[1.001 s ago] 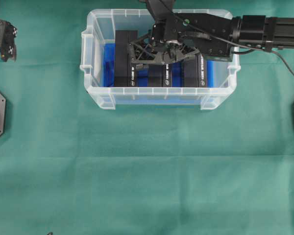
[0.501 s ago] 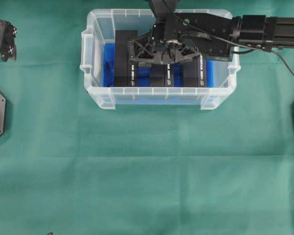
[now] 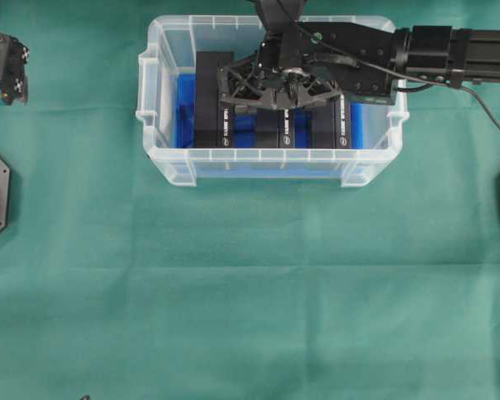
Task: Take out the box from the case.
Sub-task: 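Lower the right gripper around the middle box and close on it, then lift the middle box up out of the bin with the right gripper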
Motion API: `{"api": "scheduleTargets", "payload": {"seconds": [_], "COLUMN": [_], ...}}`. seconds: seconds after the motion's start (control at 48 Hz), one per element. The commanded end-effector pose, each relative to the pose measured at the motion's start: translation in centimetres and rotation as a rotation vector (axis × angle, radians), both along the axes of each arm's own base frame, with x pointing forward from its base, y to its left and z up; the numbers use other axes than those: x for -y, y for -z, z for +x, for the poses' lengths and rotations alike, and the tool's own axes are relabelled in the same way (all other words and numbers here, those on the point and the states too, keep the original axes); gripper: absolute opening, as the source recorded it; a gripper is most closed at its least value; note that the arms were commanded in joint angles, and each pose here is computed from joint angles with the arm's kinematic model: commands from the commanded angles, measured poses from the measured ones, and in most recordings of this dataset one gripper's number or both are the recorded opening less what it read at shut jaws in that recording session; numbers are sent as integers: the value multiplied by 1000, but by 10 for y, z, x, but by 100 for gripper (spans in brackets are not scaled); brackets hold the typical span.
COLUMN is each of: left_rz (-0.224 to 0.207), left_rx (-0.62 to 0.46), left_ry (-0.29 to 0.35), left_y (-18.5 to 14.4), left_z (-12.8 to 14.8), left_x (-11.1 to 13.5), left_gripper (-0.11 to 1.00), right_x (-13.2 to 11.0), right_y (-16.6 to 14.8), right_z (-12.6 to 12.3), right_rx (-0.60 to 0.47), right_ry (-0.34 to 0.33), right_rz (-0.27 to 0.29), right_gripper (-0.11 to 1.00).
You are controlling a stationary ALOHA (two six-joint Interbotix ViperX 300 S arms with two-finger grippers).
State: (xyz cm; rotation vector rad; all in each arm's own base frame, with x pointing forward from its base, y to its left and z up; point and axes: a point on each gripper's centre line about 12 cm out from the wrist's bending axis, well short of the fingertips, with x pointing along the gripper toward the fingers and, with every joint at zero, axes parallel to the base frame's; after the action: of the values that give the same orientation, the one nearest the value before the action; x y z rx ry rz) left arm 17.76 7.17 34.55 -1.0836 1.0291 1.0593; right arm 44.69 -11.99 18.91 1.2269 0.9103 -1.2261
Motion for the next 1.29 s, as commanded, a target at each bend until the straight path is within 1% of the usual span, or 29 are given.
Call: {"api": "scheduleTargets", "payload": {"seconds": [0.0, 0.104, 0.313, 0.626, 1.001, 1.272], "left_rz": [8, 8, 8, 10, 10, 10], "left_rx": [18, 18, 18, 18, 21, 24], "left_ry": [-3, -2, -2, 0, 1, 0], "left_y": [-5, -5, -5, -5, -6, -6], "left_z": [0, 0, 0, 0, 0, -2], "left_x": [-1, 0, 0, -1, 0, 0], "left_gripper": [91, 91, 91, 91, 91, 91], "right_x": [-2, -2, -1, -2, -4, -4], "right_y": [-14, -22, -40, -76, -130, -164], "right_z": [2, 4, 6, 0, -11, -14], "right_rx": [34, 60, 98, 87, 72, 88], "right_ry": [15, 43, 44, 56, 60, 35], "right_rz": [-4, -5, -17, -16, -19, -31], "right_gripper": [67, 67, 67, 67, 67, 67]}}
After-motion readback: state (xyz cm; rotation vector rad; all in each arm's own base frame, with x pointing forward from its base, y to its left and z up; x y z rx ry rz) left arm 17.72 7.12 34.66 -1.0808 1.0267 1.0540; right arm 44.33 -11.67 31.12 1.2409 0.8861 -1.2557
